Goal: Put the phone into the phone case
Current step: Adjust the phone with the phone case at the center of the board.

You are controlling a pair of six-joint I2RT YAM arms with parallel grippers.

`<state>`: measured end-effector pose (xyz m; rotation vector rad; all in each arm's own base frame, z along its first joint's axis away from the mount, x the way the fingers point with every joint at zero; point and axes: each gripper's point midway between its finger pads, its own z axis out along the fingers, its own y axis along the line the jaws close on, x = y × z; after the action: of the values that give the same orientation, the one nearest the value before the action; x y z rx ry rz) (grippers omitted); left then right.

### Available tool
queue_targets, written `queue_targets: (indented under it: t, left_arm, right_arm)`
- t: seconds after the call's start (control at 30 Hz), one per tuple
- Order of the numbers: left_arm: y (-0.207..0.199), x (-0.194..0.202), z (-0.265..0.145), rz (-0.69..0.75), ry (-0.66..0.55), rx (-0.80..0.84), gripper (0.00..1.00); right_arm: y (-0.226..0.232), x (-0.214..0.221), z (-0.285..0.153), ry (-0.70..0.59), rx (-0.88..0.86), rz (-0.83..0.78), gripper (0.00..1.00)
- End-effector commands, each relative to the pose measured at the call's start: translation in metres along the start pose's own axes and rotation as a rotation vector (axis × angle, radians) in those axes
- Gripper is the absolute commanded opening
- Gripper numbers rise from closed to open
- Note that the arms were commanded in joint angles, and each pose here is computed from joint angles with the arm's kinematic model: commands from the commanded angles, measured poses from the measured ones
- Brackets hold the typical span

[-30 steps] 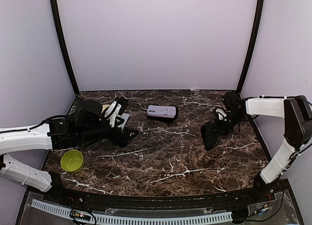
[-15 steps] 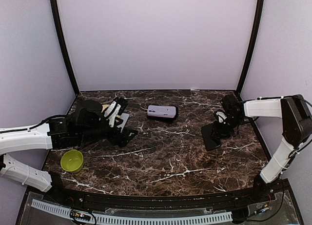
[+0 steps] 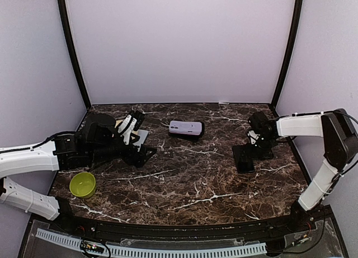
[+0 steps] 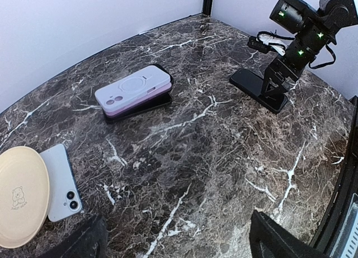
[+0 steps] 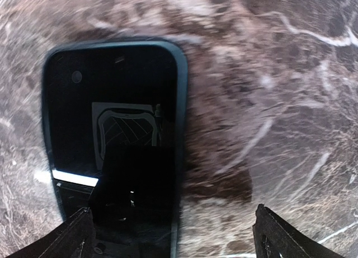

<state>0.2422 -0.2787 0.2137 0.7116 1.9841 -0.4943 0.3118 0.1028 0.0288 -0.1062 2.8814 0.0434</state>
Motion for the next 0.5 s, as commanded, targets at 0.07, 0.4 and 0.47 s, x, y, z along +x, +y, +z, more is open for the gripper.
queue_targets:
  t: [0.07, 0.4, 0.47]
  left_arm:
    - [-0.001, -0.01, -0.005, -0.026, -0.02, 0.014, 0.9]
    - [0.001, -0.007, -0.005, -0.028, -0.013, 0.01, 0.9]
    - [0.001, -0.006, -0.005, -0.027, -0.009, 0.01, 0.9]
  right_arm:
    - [0.022, -0.018, -0.015, -0.075, 0.014, -0.024, 0.98]
    - [0.029, -0.023, 0.008, -0.048, 0.023, -0.013, 0.99]
    - [0.03, -0.021, 0.014, -0.036, 0.022, -0.011, 0.99]
